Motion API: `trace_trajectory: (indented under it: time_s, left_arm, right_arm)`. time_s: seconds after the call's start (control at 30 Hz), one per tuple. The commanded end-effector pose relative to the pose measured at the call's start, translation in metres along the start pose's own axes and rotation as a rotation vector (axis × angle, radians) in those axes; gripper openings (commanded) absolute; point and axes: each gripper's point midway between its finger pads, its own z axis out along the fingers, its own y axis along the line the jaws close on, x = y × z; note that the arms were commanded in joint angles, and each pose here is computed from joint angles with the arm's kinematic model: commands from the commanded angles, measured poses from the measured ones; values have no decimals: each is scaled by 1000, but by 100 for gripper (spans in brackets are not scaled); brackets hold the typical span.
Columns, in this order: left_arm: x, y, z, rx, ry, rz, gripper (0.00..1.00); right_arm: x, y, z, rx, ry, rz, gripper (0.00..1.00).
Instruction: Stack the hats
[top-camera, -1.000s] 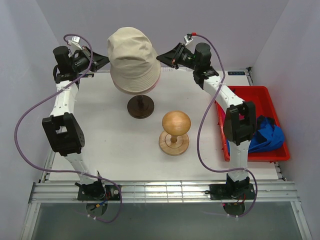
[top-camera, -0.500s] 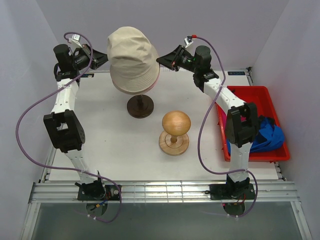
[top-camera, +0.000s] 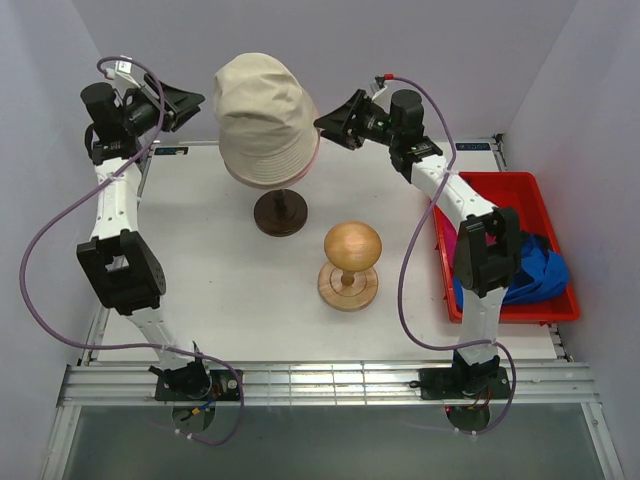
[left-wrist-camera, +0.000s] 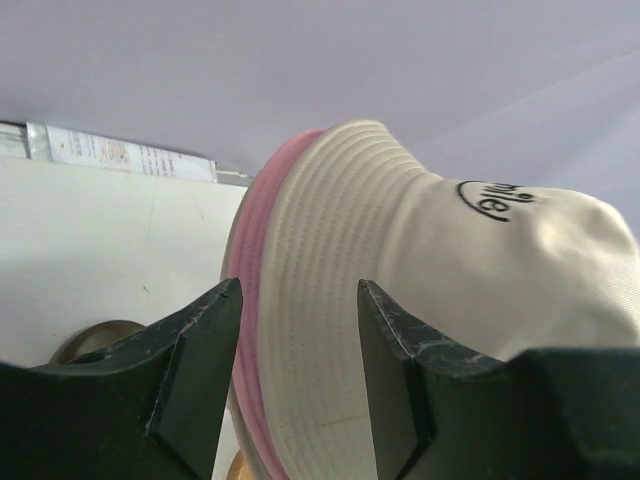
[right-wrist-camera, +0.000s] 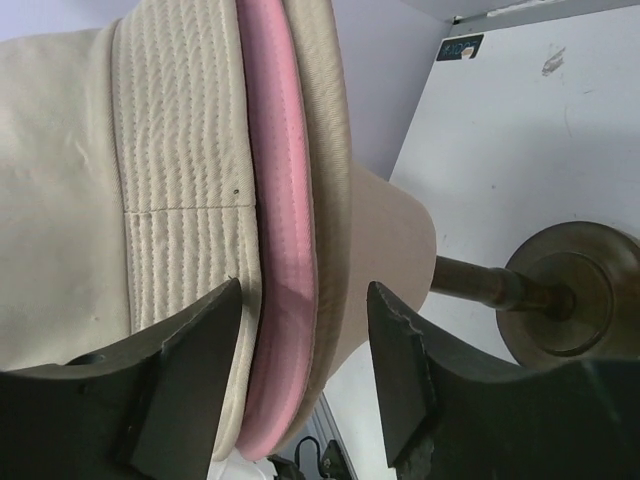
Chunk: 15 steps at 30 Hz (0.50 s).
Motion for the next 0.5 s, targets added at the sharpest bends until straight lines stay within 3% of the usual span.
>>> trace_trajectory:
  time_s: [0.0, 0.17, 0.23, 0.43, 0.47]
  left_arm:
    - [-30, -70, -35, 52, -102, 137, 61]
    - [-31, -102, -57, 62, -136, 188, 63]
    - [-27, -111, -65, 60, -146, 202, 63]
    - [20, -131, -98, 80, -150, 169, 64]
    - [25, -135, -102, 98, -162, 184, 64]
  right_arm:
    - [-18, 54, -27, -25, -65, -103, 59]
    - [-17, 55, -66, 132, -88, -189, 64]
    - [-9, 30, -88, 275, -89, -179, 66]
    - [10, 12, -205, 596, -201, -263, 71]
    - [31, -16, -222, 680, -162, -220, 72]
